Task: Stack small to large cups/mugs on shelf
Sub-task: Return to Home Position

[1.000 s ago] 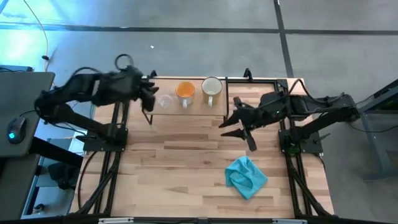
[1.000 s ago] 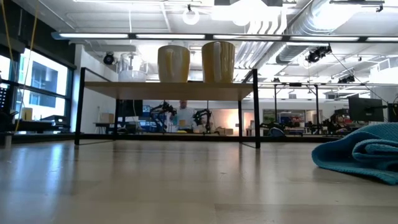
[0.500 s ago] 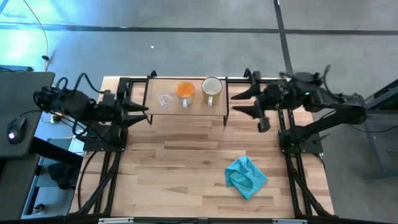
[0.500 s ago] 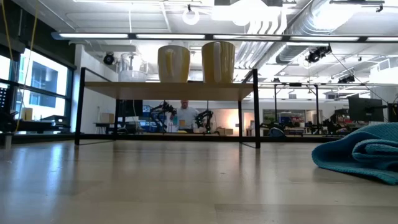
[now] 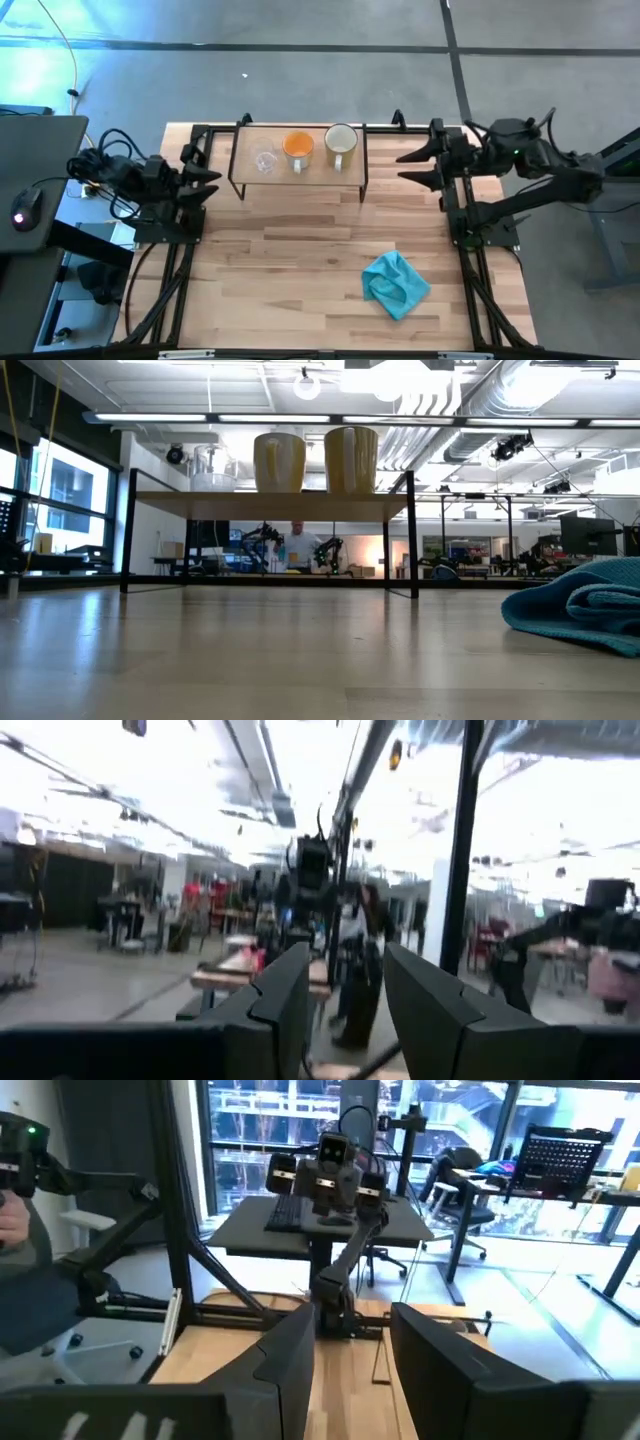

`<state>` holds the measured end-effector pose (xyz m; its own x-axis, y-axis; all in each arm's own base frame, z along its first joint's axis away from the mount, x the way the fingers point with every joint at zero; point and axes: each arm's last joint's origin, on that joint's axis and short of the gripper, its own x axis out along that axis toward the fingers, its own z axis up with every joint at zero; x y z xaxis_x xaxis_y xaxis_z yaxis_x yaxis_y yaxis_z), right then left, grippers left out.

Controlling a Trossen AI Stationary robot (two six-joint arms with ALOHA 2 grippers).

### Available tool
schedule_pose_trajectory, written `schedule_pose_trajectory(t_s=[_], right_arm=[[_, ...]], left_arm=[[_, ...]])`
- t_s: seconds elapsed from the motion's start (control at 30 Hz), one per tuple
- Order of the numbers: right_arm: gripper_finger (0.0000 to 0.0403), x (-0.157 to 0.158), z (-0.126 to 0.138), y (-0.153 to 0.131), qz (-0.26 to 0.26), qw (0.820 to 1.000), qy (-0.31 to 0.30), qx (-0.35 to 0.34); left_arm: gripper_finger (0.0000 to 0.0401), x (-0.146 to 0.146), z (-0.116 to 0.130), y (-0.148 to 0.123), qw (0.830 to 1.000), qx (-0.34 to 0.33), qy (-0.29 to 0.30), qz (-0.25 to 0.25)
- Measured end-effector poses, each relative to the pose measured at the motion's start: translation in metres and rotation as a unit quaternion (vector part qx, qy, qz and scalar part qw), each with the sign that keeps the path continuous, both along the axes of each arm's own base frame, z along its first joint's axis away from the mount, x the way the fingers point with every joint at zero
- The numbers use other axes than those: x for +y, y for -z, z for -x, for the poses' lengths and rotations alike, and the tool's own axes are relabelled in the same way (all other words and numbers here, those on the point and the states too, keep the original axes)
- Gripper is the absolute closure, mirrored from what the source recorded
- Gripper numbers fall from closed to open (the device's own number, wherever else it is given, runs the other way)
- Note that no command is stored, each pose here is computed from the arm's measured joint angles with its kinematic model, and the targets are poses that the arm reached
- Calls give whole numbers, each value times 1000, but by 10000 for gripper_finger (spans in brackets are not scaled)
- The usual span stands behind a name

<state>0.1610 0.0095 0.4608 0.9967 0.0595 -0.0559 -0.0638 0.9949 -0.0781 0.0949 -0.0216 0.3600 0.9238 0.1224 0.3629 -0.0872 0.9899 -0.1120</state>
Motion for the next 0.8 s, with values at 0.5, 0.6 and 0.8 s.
schedule_pose_trajectory(t_s=[0.5, 0.6, 0.8], right_arm=[[277, -7, 41, 97, -70, 987, 69, -124], [277, -8, 51, 107, -82, 984, 84, -137], [277, -9, 62, 115, -88, 981, 94, -148]], left_arm=[[281, 4, -4, 33, 996, 31, -85, 24], [281, 5, -5, 44, 990, 39, -127, 38], [281, 10, 2, 65, 984, 19, -169, 52]])
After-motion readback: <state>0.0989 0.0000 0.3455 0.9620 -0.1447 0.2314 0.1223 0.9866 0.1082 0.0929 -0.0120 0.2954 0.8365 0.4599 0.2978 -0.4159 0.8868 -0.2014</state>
